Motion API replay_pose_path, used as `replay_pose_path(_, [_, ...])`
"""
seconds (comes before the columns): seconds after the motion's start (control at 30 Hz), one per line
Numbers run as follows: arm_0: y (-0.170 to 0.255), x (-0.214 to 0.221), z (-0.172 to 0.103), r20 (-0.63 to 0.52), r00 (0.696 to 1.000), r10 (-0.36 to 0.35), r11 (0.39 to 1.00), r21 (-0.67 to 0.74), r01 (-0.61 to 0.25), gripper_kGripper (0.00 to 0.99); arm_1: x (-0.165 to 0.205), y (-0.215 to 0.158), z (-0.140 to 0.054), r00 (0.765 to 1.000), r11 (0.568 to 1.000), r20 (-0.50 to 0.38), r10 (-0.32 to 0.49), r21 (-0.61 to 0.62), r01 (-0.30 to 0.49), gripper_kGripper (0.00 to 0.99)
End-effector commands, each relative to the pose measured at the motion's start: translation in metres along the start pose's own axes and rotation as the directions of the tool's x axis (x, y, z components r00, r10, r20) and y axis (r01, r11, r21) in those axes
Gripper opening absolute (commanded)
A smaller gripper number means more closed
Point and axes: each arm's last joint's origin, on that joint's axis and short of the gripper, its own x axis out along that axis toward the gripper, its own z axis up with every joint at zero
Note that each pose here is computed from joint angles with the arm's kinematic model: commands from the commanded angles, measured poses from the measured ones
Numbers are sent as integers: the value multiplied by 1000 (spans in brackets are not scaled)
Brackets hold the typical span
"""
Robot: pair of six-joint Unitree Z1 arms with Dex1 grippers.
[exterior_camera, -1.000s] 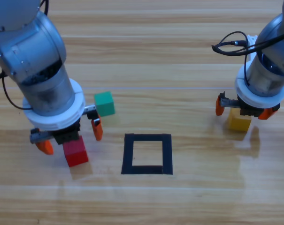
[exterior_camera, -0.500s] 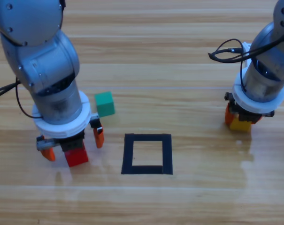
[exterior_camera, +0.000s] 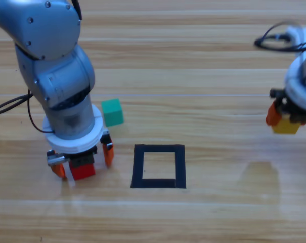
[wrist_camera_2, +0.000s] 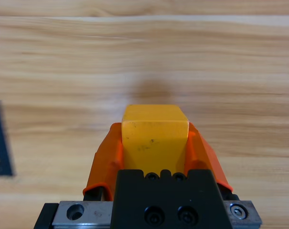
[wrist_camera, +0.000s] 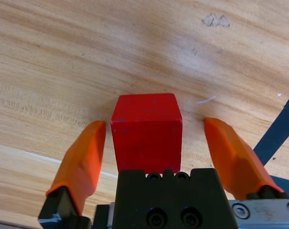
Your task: Stack the blocks in the rectangular block: red at the bottom, yellow in the middle, green on top
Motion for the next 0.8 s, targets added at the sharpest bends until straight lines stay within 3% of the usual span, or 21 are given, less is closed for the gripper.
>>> replay_pose_path(0.03, [6,15,17,8,999,31,999,-16,-31,788,-52,-12,-25,988,985,8,155,-81,-154,160])
replay_pose_path(0.1, [8,14,18,10,999,31,999,-12,-31,716,-49,-11,-26,987,983,-9,159,-90,-159,160])
replay_pose_path(0.37, [3,4,23,14,999,39,997,67,-40,272,-42,-9,-27,988,982,-34,153,-106,-156,160])
replay_pose_path(0.43, [-1,0,25,18,999,34,994,101,-36,225,-41,-9,-27,988,982,-38,153,-108,-156,158])
replay_pose_path(0.6, [-22,-37,29,57,998,-40,967,256,24,225,-42,-8,-28,987,981,-35,154,-112,-157,158])
replay_pose_path(0.73, [-32,-70,27,67,993,-94,918,391,60,87,-42,-9,-29,988,982,-35,152,-110,-155,160])
replay_pose_path(0.8, [-34,-77,22,66,990,-122,896,436,81,87,-43,-10,-31,988,982,-34,151,-110,-154,160])
